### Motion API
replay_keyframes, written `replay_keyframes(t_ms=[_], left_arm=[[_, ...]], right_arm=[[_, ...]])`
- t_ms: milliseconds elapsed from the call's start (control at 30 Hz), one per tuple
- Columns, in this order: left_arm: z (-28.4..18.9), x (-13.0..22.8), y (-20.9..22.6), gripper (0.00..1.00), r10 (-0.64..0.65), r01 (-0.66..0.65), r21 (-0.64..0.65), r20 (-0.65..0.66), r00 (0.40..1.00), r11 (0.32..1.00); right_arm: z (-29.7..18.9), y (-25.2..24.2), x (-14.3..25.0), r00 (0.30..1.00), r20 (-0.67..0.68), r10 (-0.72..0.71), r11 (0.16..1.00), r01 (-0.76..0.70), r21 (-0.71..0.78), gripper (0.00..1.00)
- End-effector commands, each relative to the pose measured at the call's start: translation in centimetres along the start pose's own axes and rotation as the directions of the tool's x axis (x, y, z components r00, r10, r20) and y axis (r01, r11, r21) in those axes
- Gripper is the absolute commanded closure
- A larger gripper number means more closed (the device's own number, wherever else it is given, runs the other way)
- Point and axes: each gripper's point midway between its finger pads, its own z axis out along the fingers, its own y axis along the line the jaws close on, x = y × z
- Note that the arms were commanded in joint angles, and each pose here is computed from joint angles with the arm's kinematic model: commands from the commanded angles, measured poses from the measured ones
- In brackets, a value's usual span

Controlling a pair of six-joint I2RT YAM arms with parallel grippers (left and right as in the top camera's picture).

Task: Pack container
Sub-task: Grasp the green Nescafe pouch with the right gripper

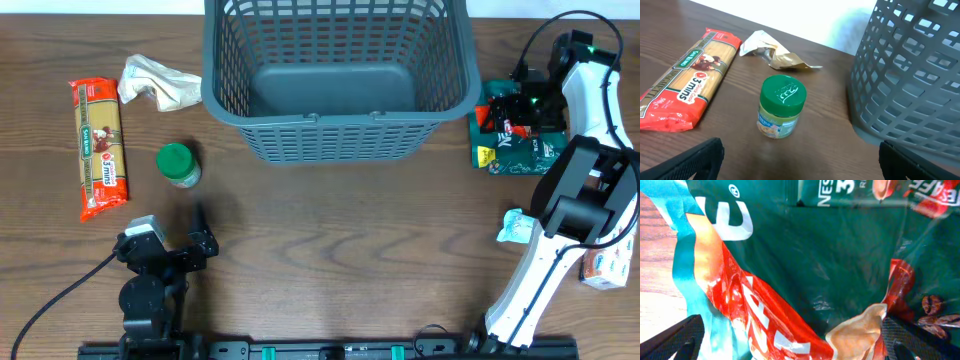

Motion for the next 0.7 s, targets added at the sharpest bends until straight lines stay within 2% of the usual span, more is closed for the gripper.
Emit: replay_keyframes(t_ms=[0, 67, 100, 167, 200, 233, 267, 667], left_arm=[[0.26, 1.04, 0.56, 0.01, 0.017, -0.017, -0.019, -0.021, 1.000, 1.000], [0.26, 1.04, 0.56, 0.01, 0.017, -0.017, -0.019, -0.021, 1.000, 1.000], [0.26, 1.04, 0.56, 0.01, 0.017, -0.017, -0.019, -0.021, 1.000, 1.000], [0.26, 1.04, 0.56, 0.01, 0.017, -0.017, -0.019, -0.021, 1.000, 1.000], [0.26, 1.04, 0.56, 0.01, 0.017, -0.017, -0.019, -0.021, 1.000, 1.000], [0.26, 1.04, 0.56, 0.01, 0.017, -0.017, -0.019, -0.021, 1.000, 1.000], [0.26, 1.04, 0.56, 0.01, 0.017, -0.017, -0.019, -0.021, 1.000, 1.000], [0.26, 1.02, 0.56, 0.02, 0.017, -0.017, -0.019, -0.021, 1.000, 1.000]], right_arm=[[5.46, -0.91, 3.94, 0.984, -0.170, 0.046, 0.999, -0.050, -0.020, 0.01], [5.45, -0.90, 3.96, 0.984, -0.171, 0.039, 0.999, -0.043, -0.022, 0.03], [5.45, -0.88, 3.98, 0.985, -0.172, 0.031, 0.999, -0.036, -0.024, 0.11], [5.44, -0.74, 4.00, 0.985, -0.172, 0.020, 0.999, -0.026, -0.033, 0.33], [5.47, -0.68, 3.99, 0.985, -0.171, 0.020, 0.999, -0.027, -0.037, 0.55], [5.50, -0.70, 3.99, 0.985, -0.171, 0.021, 0.999, -0.028, -0.036, 0.94], [5.52, -0.70, 3.96, 0.985, -0.170, 0.027, 0.999, -0.034, -0.036, 0.99], [5.46, 0.02, 3.41, 0.989, -0.145, 0.029, 0.996, -0.041, -0.079, 0.99]])
